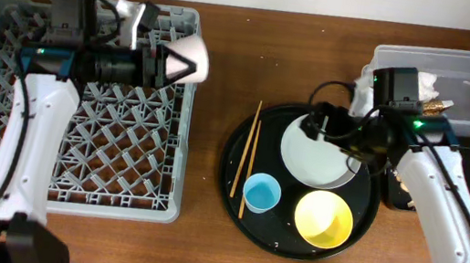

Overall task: Sort waste into correct bins and load items into the dishwasher rack
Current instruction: 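Take the pink cup from the right gripper with the left gripper, then place the pink cup upside down in the rack with the left gripper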

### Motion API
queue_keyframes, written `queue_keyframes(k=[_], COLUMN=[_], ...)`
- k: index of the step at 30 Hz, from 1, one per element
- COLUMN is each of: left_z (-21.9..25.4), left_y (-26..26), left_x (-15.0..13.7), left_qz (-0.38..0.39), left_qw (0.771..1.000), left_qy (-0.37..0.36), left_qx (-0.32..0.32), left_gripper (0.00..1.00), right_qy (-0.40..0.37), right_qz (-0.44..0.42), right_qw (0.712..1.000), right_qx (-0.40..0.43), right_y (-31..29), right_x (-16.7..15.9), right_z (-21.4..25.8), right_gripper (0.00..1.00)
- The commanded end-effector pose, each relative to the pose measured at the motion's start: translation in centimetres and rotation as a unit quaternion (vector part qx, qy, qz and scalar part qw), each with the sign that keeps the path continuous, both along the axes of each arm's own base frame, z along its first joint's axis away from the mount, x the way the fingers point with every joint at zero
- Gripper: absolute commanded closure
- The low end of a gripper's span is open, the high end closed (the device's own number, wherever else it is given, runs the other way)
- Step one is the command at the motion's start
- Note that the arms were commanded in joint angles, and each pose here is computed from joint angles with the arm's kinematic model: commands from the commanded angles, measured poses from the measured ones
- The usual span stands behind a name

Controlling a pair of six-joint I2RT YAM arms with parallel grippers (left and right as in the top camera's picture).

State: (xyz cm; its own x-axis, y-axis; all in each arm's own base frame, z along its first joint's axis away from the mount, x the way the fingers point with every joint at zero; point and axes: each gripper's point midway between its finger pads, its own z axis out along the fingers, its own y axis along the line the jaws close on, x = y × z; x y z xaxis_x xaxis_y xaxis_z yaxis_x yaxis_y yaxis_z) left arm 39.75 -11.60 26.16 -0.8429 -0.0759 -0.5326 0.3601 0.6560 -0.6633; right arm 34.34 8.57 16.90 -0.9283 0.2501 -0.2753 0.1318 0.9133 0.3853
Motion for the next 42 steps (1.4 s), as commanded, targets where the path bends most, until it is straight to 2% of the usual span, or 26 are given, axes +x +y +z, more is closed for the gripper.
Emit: queue_keyframes(k=[1, 4, 8, 20, 31, 38, 42], left_z=[-1.9, -3.9, -4.5, -4.5, -4.6, -8.8, -12.0], left_y=[7.2, 8.7, 7.6, 6.9, 6.4, 5.8, 5.0], left_x=[-0.7, -2.5, -3.9, -4.0, -4.0, -1.2, -0.8], left_qz=[0.139, 0.148, 0.128, 0.123, 0.117, 0.103, 0.078], left_qw=[0.966, 0.933, 0.898, 0.898, 0.904, 0.901, 0.895], left_qy=[0.013, 0.046, 0.044, 0.040, 0.041, 0.068, 0.100], left_qx=[0.218, 0.326, 0.419, 0.420, 0.410, 0.415, 0.427], left_gripper=[0.53, 0.55, 0.55, 0.55, 0.60, 0.60, 0.60], right_qy=[-0.045, -0.053, -0.054, -0.054, -0.054, -0.054, -0.054], right_qz=[-0.124, -0.164, -0.165, -0.165, -0.165, -0.165, -0.165], right_qw=[0.962, 0.930, 0.928, 0.928, 0.928, 0.929, 0.928], right_qx=[-0.238, -0.324, -0.328, -0.328, -0.328, -0.328, -0.328], right_y=[-9.5, -12.7, -12.9, -12.9, -12.9, -12.9, -12.9], right_x=[0.3, 0.0, 0.0, 0.0, 0.0, 0.0, 0.0], right_z=[4.1, 5.2, 5.3, 5.3, 5.3, 5.3, 5.3], right_gripper=[0.02, 0.02, 0.01, 0.02, 0.02, 0.02, 0.01])
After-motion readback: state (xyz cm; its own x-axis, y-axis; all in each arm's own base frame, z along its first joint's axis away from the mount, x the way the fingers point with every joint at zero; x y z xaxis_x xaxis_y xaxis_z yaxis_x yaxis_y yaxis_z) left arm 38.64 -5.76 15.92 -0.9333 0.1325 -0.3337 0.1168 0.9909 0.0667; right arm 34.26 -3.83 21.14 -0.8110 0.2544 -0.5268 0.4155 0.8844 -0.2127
